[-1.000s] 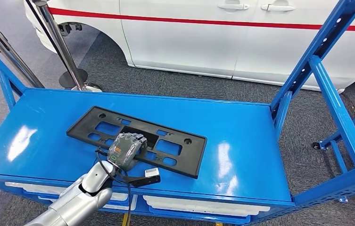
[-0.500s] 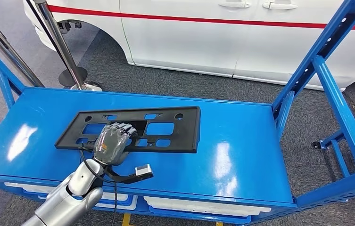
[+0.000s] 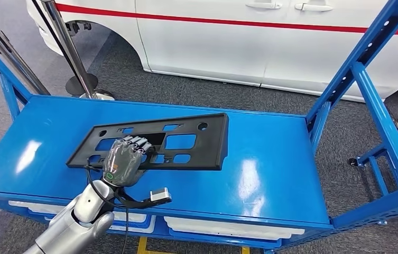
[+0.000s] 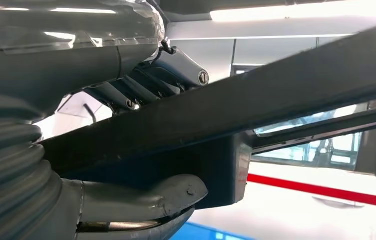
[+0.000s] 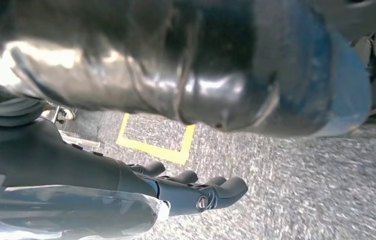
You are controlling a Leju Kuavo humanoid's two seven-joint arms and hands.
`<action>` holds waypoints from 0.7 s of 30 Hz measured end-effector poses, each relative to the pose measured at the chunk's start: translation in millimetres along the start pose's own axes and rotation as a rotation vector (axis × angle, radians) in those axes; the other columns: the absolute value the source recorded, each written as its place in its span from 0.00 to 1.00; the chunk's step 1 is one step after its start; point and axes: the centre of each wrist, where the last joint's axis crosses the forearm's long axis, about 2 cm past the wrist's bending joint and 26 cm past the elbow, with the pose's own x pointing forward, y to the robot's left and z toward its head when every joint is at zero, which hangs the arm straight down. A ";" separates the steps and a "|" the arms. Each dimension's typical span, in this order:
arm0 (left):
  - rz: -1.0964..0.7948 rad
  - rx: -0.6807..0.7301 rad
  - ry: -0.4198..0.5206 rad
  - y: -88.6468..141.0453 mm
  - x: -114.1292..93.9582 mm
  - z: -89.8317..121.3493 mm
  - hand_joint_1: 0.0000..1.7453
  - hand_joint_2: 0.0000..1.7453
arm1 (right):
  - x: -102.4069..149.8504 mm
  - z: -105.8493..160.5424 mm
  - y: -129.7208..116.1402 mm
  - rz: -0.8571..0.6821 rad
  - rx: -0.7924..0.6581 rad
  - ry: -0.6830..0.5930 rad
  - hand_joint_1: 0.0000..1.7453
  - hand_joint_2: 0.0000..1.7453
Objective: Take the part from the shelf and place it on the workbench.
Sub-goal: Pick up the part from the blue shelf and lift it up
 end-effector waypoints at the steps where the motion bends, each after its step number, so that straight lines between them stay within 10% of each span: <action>1: 0.001 -0.001 0.000 -0.1 0.2 0.3 1.00 1.00 | 0.0 0.0 0.0 0.000 0.000 0.000 0.00 0.00; 21: -0.007 0.009 -0.006 3.1 -2.6 -0.3 1.00 1.00 | 1.2 0.0 0.6 -0.003 0.004 -0.001 0.00 0.00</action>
